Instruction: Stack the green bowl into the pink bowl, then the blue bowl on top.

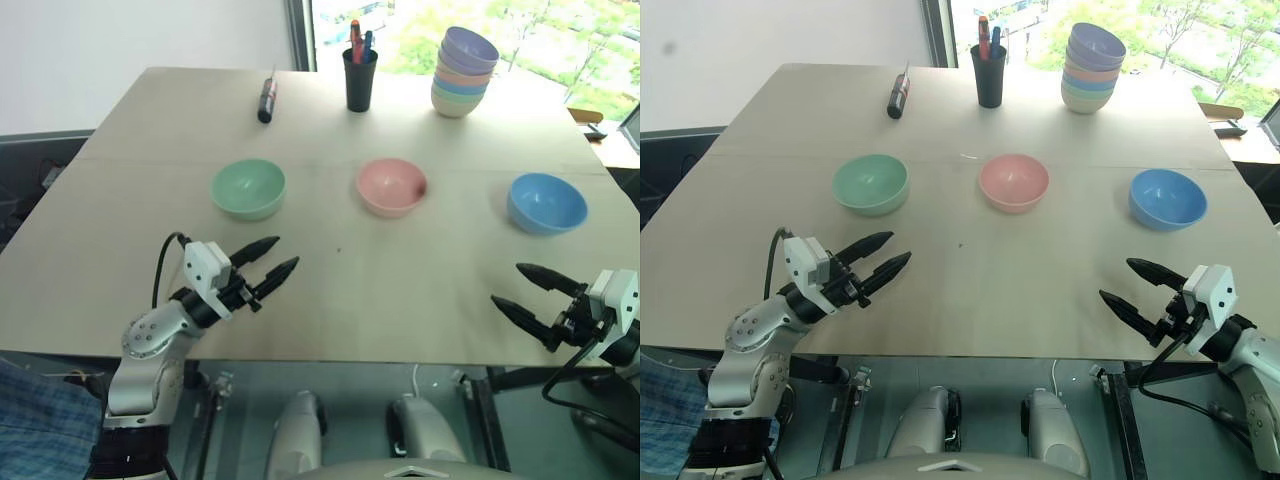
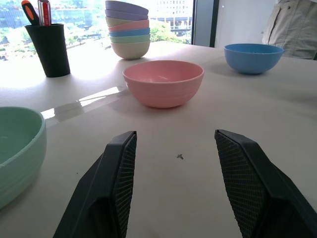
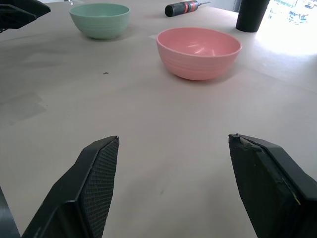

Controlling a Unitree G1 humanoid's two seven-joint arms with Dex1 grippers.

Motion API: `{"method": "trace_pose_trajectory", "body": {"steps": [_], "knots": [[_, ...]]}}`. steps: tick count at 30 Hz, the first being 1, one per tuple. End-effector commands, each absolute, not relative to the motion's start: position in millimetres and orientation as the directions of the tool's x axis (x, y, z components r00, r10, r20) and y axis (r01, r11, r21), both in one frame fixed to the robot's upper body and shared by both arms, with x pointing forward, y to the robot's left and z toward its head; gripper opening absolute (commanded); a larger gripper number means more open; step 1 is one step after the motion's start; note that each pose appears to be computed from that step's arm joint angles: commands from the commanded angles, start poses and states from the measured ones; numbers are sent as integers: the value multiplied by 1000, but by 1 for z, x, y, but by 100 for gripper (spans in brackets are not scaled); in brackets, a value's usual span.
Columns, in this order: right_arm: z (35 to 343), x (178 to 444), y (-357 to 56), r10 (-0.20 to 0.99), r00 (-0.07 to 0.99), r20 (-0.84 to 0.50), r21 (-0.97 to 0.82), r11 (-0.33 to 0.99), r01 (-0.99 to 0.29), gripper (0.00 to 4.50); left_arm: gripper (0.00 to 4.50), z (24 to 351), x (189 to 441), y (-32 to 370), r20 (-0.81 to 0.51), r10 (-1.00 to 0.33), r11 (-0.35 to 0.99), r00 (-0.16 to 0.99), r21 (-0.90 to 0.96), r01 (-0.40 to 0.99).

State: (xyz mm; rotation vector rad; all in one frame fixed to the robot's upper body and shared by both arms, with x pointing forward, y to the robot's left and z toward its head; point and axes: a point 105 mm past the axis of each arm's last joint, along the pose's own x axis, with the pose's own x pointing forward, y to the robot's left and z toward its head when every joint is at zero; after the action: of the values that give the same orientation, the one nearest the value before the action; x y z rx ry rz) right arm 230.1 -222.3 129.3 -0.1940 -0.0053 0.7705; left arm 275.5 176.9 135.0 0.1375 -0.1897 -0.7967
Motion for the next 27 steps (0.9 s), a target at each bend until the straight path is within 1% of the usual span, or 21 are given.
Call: {"method": "trace_pose_trajectory", "body": {"steps": [1, 12, 23, 27], "knots": [[138, 230, -226, 690, 723, -45, -212, 700, -682, 371, 267, 142, 276, 179, 153, -707, 705, 690, 222, 673], [134, 227, -226, 684, 727, -57, -212, 703, -679, 371, 267, 137, 276, 175, 158, -714, 699, 683, 216, 681], [132, 227, -223, 690, 720, -69, -216, 695, -686, 371, 267, 138, 275, 171, 164, -730, 683, 664, 223, 695], [133, 234, -218, 705, 704, -91, -255, 667, -700, 371, 267, 139, 276, 172, 168, -720, 694, 674, 217, 687]]}}
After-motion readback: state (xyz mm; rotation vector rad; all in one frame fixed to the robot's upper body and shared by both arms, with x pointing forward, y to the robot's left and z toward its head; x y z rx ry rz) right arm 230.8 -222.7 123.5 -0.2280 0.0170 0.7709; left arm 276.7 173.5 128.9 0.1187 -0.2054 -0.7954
